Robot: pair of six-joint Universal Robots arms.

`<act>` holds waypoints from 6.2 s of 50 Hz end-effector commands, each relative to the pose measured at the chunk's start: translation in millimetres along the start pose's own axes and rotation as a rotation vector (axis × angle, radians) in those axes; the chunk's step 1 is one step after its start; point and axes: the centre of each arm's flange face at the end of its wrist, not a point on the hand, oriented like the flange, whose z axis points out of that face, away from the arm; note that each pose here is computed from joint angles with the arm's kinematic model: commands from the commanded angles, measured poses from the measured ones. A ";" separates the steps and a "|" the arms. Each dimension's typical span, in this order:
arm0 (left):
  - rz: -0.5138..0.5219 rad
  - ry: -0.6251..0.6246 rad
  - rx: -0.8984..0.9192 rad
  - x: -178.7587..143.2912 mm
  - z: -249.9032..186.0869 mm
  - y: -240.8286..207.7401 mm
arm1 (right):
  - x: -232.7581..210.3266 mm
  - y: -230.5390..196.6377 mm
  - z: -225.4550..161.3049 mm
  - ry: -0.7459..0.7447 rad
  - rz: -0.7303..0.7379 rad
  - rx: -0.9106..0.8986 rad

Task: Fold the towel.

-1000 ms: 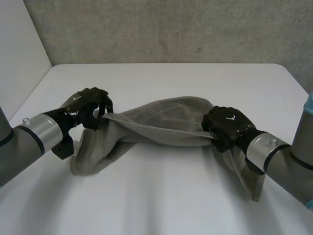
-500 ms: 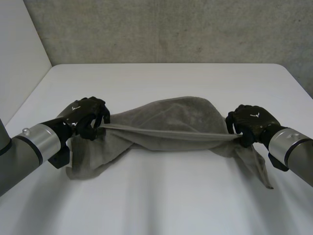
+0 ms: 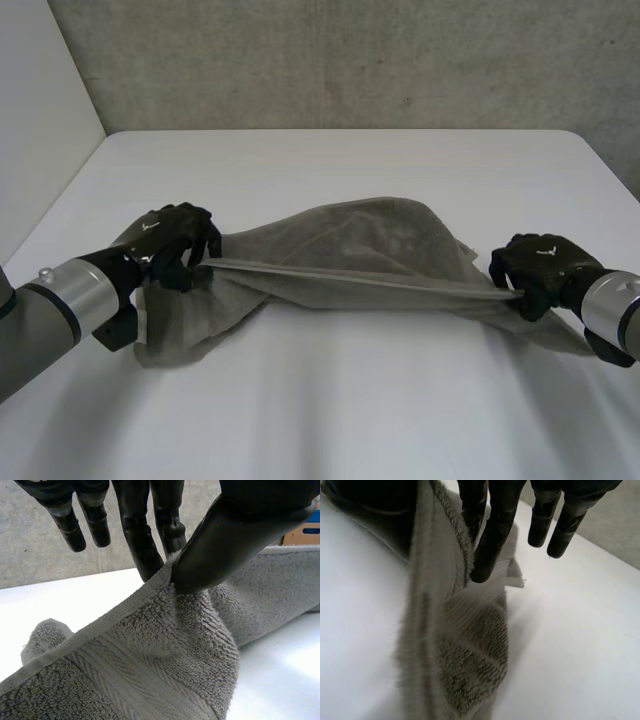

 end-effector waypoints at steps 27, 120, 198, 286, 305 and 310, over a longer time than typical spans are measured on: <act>0.477 -0.118 0.671 -1.2 37.1 -204.5 | 83.5 -249.2 -36.0 0.312 -0.056 1.019; 0.419 -0.134 0.646 -26.4 33.9 -184.2 | 74.0 -188.6 -7.7 0.322 -0.061 0.710; 0.395 -0.104 0.607 -6.5 37.6 -191.6 | 86.3 -222.9 -46.1 0.296 -0.057 0.865; 0.254 -0.030 0.414 -18.5 -27.5 -99.2 | 77.1 -90.3 -61.9 0.137 -0.031 0.547; 0.228 0.010 0.168 -26.8 20.4 -50.6 | 50.8 -61.3 -0.5 0.052 0.093 0.301; 0.320 0.004 0.119 -27.6 22.8 -38.4 | 49.1 -46.9 12.5 0.030 0.118 0.246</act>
